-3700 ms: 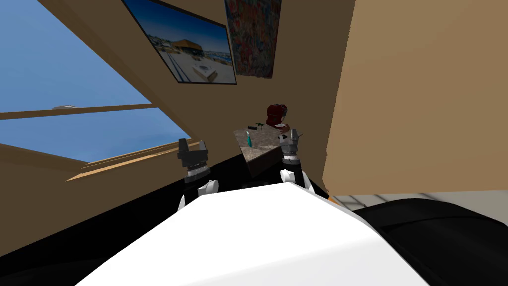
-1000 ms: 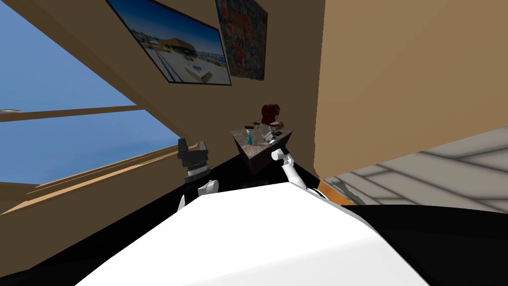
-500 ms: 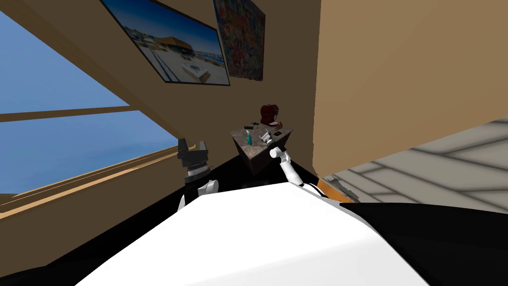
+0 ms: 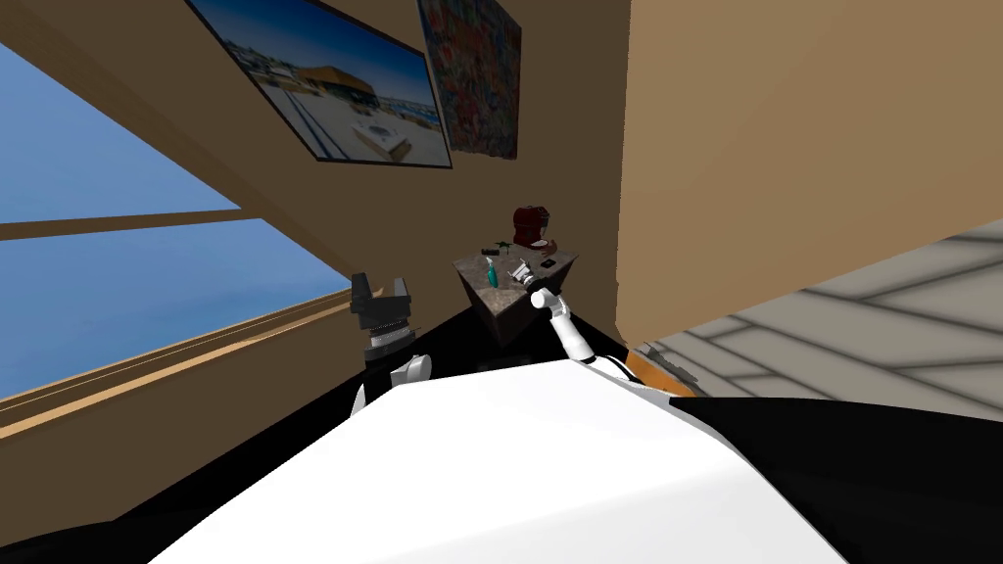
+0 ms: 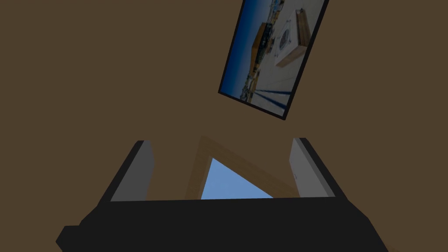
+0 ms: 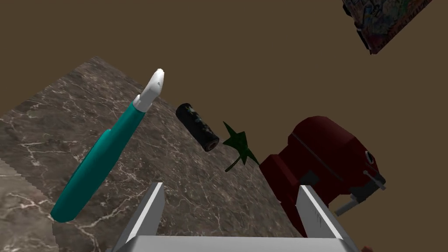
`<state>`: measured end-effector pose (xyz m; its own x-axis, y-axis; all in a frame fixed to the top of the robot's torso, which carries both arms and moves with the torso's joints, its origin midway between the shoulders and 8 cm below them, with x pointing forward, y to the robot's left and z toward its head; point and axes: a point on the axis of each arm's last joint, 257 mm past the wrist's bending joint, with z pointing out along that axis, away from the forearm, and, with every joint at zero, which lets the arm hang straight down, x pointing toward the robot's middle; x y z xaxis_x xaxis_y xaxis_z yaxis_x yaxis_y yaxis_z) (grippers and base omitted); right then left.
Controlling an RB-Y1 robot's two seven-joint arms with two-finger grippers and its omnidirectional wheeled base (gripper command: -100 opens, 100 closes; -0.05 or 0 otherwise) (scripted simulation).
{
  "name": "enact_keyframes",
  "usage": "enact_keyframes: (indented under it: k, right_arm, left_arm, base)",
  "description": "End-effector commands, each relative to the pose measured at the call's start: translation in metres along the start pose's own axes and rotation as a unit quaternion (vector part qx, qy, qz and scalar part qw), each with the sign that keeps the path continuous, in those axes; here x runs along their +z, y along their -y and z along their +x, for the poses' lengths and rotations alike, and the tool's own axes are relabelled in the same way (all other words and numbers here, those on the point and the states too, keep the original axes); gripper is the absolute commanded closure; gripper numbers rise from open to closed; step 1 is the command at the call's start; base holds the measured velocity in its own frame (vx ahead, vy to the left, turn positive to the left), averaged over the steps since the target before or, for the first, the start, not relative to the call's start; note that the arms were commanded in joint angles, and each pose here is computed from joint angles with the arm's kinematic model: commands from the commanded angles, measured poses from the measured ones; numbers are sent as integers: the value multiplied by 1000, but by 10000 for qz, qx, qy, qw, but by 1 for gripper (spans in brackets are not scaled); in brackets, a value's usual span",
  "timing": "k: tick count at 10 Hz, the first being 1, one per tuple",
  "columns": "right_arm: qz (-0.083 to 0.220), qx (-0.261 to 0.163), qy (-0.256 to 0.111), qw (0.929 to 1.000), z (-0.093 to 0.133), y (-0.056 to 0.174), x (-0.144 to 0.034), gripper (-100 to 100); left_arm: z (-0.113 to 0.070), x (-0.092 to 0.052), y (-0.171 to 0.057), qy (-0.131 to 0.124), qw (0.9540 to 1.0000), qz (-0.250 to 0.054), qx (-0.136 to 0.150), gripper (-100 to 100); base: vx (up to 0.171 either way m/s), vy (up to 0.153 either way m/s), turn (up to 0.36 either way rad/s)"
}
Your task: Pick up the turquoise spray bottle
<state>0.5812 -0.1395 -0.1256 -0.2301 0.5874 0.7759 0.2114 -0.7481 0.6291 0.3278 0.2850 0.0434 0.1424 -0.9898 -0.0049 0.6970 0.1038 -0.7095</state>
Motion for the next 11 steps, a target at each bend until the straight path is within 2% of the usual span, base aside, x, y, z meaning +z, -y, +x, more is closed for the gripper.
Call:
enact_keyframes:
  k: [1,3,4,7,8,11]
  right_arm:
    - [252,296,98,9992,-5,15,4,-100]
    - [606,799,250,9946,-14,37,9,-100]
    - [647,798,269,9943,-15,39,9,-100]
    - [1147,1505,505,9806,-25,74,12,-100]
    - [1168,1505,514,9803,-25,75,12,-100]
    - [1601,2150,698,9609,-27,109,12,-100]
  left_arm:
    - [0,0,0,0,10000,0,0,0]
    - [0,0,0,0,10000,0,0,0]
    - [0,0,0,0,10000,0,0,0]
    - [0,0,0,0,10000,0,0,0]
    - [0,0,0,0,10000,0,0,0]
    - [0,0,0,0,10000,0,0,0]
  base:
    - [24,25,-59]
    - [61,58,-106]
    - [48,39,-25]
    - [52,33,-82]
    - [48,36,-21]
    - [60,38,-64]
